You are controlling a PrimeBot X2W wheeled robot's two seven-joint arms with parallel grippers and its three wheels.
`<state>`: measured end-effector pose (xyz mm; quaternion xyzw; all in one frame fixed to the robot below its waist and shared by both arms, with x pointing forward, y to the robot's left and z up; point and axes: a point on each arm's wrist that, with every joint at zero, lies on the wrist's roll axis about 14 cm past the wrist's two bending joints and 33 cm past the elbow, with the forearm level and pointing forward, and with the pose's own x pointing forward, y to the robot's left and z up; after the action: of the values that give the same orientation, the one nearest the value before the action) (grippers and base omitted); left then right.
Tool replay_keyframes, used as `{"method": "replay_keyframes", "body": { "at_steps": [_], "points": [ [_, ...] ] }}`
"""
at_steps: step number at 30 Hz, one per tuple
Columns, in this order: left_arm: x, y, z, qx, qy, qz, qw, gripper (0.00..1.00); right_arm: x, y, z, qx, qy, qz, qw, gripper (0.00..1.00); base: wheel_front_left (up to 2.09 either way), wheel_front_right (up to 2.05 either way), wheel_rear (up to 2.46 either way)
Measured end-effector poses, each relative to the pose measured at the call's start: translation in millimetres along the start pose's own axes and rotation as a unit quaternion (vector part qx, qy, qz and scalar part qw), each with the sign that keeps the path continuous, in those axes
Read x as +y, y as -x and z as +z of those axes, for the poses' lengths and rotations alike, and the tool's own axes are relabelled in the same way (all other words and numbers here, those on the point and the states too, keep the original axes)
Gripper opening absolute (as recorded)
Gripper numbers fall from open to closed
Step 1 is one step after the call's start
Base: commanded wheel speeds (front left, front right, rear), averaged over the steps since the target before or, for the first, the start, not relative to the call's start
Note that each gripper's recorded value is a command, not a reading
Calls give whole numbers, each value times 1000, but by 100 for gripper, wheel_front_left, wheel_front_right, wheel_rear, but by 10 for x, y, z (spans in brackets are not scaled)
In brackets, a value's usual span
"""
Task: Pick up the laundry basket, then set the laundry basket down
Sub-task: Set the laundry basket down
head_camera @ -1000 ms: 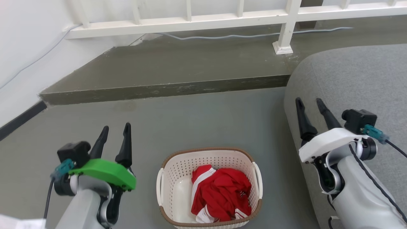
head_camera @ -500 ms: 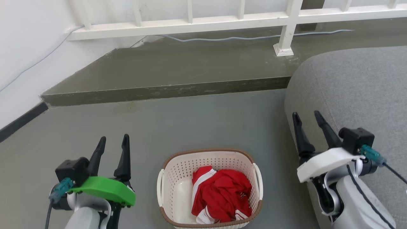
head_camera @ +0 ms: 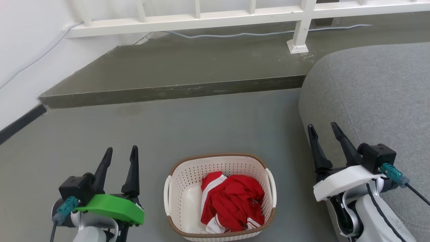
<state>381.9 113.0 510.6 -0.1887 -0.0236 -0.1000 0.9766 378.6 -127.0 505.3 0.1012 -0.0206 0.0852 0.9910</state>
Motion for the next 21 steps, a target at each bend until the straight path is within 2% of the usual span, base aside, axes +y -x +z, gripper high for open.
{"method": "replay_keyframes", "body": {
  "at_steps": [21],
  "points": [
    [15,33,-44,3,-8,0,1000,100,-38,38,-26,0,0,-8,1000,100,0,0,0]
  ]
}}
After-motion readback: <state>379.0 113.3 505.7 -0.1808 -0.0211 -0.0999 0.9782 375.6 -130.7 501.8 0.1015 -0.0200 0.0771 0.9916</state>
